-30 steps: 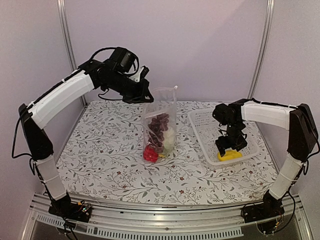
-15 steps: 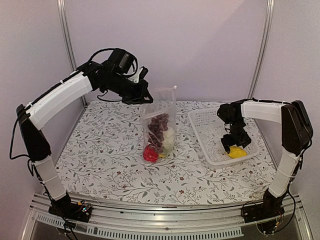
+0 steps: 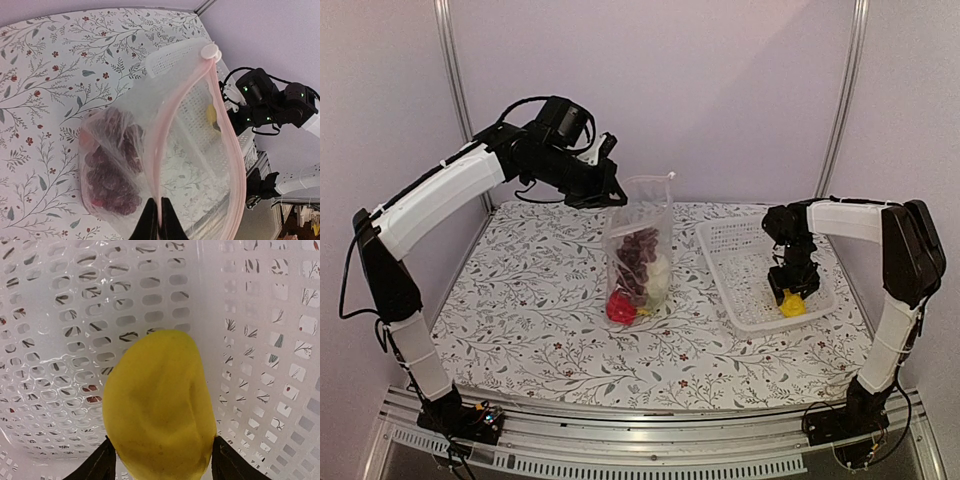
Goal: Place the food in the zip-top bag and seal the zipper
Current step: Pick up the fake fruit from the bin, then place the fake fruit in the zipper food storage bag, then adjust the zipper food storage bag at the center of the board, then pass from the left arm to the right
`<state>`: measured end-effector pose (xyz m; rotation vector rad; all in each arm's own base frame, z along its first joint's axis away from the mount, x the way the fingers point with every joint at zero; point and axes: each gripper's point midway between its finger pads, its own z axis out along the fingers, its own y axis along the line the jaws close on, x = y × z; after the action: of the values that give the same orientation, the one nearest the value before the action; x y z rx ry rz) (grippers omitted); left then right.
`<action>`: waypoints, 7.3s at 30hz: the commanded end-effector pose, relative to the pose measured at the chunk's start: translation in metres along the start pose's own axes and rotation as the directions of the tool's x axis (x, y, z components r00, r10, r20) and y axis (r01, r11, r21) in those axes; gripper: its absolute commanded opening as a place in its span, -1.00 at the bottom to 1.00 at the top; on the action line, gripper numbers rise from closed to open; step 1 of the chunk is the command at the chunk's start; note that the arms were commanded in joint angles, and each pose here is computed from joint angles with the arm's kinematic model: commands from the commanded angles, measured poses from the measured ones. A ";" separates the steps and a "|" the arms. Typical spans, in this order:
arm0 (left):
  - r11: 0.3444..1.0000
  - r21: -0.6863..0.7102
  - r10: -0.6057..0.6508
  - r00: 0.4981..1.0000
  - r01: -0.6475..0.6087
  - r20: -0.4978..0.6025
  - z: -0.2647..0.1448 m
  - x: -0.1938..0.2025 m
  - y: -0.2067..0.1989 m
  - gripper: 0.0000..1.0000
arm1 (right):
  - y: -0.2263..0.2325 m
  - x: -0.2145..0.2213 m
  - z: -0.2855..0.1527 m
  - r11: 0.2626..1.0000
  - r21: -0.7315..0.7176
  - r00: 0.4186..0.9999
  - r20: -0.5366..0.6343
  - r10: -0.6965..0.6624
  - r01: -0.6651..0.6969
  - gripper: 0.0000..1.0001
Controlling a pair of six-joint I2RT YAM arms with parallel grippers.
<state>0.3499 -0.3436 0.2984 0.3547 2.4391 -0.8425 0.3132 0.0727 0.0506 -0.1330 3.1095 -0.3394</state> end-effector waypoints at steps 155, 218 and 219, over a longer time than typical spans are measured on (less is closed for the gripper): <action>0.865 0.284 0.449 0.891 -0.414 -0.070 -0.001 0.056 -0.110 -1.00 | 0.130 -0.034 -0.270 0.589 -0.493 0.605 0.796 0.009 0.640 0.35; 0.807 0.057 0.572 0.801 -0.588 0.177 -0.048 0.016 -0.104 -0.01 | 0.196 0.009 -0.309 0.383 -0.339 0.387 0.920 -0.054 0.859 -1.00; 0.787 0.058 0.591 0.778 -0.614 0.214 -0.050 0.016 -0.113 0.15 | 0.196 0.012 -0.305 0.383 -0.350 0.400 0.915 -0.057 0.855 -1.00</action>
<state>0.2771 -0.3825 0.3413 0.9794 2.1270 -0.6705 0.2928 0.3351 0.3123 -1.0596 1.8028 0.9975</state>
